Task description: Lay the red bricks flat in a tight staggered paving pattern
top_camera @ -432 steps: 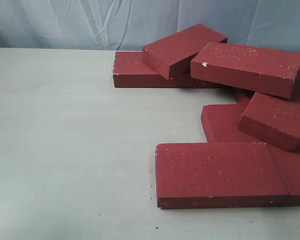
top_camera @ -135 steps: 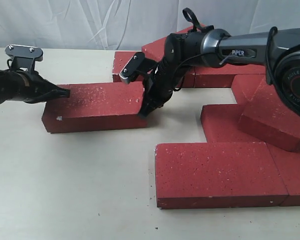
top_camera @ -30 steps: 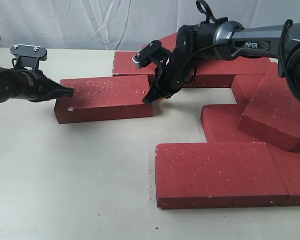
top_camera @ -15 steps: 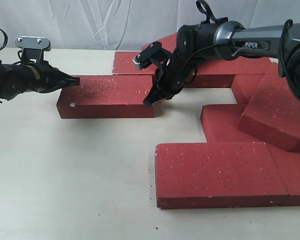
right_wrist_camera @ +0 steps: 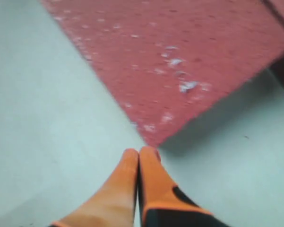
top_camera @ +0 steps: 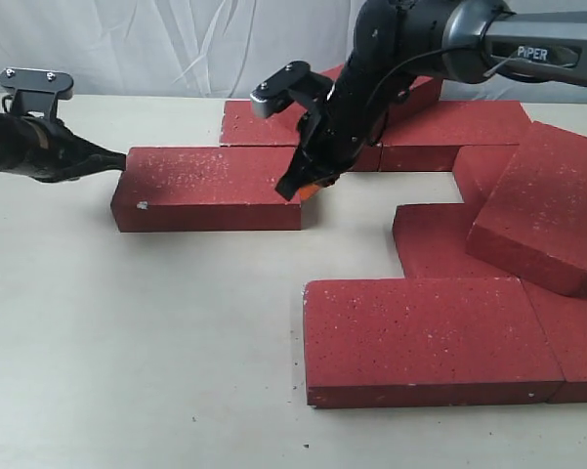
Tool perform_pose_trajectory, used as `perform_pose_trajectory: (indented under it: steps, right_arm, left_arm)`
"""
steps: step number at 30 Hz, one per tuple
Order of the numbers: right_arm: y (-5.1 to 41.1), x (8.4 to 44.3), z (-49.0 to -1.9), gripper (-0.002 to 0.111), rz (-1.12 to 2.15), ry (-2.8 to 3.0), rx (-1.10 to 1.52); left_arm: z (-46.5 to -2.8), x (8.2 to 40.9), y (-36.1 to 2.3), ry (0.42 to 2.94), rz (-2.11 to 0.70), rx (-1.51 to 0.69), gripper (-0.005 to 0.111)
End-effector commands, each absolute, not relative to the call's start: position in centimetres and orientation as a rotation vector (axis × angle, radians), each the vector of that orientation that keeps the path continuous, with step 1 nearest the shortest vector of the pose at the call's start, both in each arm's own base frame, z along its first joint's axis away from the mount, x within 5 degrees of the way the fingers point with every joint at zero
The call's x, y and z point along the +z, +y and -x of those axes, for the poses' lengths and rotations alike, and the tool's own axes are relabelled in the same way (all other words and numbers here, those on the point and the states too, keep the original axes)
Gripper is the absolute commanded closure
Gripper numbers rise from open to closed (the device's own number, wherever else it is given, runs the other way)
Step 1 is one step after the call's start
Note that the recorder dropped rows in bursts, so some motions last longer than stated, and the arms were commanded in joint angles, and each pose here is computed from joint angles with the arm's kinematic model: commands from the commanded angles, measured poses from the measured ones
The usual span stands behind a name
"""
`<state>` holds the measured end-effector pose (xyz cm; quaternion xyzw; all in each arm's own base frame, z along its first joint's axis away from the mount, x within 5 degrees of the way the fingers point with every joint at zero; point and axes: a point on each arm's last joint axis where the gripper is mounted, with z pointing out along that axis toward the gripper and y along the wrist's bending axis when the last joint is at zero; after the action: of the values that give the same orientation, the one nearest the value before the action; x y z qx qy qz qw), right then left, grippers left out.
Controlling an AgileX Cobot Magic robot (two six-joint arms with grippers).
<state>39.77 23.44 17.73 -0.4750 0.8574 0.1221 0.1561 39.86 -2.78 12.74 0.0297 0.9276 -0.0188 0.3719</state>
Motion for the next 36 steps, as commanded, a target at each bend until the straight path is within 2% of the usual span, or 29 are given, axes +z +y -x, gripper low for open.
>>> perform_pose_trajectory:
  steps: [1, 7, 14, 36]
  right_arm:
    - [25.9, 16.9, -38.1, 0.107, 1.581, 2.321, 0.497]
    - [27.4, 14.7, -38.6, 0.107, 1.578, 2.260, 0.425]
    - [27.0, 13.3, -39.3, 0.107, 1.606, 2.236, 0.320]
    - [25.8, 12.9, -39.8, 0.107, 1.617, 2.297, 0.183]
  left_arm:
    - [-39.7, 12.7, -2.5, 2.415, -0.071, -0.022, 0.107]
    - [-40.2, 10.6, -4.3, 2.408, -0.124, -0.070, 0.107]
    - [-40.4, 10.7, -6.3, 2.389, -0.187, -0.096, 0.107]
    - [-40.2, 11.0, -9.2, 2.317, -0.270, -0.166, 0.107]
